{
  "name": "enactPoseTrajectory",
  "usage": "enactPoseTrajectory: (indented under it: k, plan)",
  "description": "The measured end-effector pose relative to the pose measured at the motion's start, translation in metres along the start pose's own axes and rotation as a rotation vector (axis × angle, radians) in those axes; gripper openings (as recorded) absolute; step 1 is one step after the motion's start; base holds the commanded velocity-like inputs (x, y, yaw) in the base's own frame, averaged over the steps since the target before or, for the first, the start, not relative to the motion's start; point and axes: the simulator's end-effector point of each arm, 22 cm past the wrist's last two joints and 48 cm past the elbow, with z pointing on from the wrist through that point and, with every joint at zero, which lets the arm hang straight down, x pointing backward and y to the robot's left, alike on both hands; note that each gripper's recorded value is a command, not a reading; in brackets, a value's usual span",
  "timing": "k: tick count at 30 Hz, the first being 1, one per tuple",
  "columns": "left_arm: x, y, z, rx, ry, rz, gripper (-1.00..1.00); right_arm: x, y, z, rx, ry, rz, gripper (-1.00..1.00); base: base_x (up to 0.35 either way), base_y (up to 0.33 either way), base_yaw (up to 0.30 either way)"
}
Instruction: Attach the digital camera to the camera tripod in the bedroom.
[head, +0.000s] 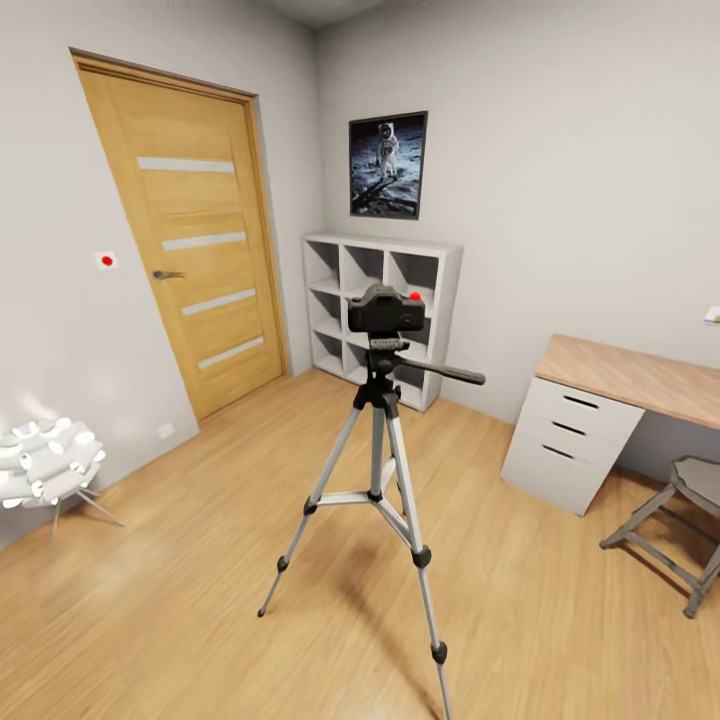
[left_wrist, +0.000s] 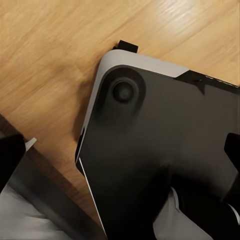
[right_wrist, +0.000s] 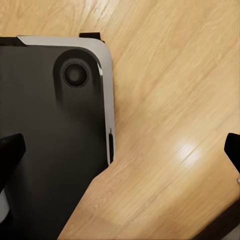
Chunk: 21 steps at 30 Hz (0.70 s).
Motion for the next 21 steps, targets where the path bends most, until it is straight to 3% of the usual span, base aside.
enactPoseTrajectory:
  k: [21]
  plan:
    - [-0.013,-0.004,-0.004,0.010,-0.033,-0.003,1.00,-0.013,0.005,-0.002,-0.005,-0.033,0.006,1.00,0.000,0.000,0.000]
